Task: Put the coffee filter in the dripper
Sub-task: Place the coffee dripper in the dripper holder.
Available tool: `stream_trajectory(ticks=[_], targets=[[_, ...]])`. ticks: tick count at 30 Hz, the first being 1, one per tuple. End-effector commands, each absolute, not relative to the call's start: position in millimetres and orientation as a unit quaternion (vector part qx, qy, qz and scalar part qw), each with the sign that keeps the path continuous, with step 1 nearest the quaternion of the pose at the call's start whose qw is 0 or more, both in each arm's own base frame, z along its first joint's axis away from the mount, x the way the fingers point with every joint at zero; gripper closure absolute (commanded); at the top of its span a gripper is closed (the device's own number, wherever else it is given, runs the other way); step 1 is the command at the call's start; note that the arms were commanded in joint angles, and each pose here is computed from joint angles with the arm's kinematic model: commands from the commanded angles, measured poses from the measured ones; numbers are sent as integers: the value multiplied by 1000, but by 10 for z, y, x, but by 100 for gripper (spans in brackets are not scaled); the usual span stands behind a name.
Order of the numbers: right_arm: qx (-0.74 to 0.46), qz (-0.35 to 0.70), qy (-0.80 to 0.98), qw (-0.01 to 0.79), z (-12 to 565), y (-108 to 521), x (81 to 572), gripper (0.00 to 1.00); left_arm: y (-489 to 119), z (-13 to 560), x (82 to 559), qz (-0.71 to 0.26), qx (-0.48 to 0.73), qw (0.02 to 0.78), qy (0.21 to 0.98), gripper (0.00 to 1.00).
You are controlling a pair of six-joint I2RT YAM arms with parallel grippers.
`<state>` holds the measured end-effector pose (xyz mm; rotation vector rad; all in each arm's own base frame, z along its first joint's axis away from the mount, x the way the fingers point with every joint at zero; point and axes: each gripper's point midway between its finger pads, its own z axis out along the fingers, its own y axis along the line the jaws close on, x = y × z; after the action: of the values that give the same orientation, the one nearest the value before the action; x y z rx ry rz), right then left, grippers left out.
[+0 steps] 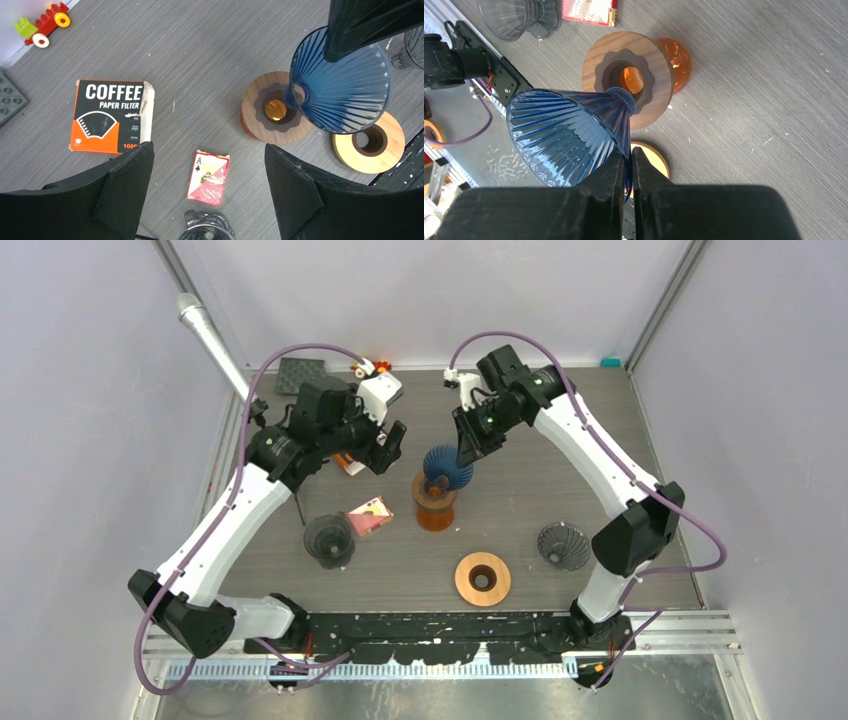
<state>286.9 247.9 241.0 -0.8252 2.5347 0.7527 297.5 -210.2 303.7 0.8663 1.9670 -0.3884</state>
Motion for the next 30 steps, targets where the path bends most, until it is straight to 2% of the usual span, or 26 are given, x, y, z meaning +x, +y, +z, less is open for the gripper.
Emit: stream_trajectory(ticks=[1,9,16,22,30], targets=[[-299,285,889,197,2526,2656,2907,99,-2053,3165,3030,-152,335,493,788,17],[-308,287,888,183,2389,2789,2948,99,-2108,3030,3019,-166,338,476,795,19],[-307,267,896,177,2231,2794,3002,99,-2291,2770,2965,-219,321,436,812,21],[-293,267,903,166,2138,2825,3021,99,-2520,2691,2885,-291,290,400,819,28],[-293,263,906,157,2054,2829,3033,100,-2626,2498,2948,-310,271,384,826,35]])
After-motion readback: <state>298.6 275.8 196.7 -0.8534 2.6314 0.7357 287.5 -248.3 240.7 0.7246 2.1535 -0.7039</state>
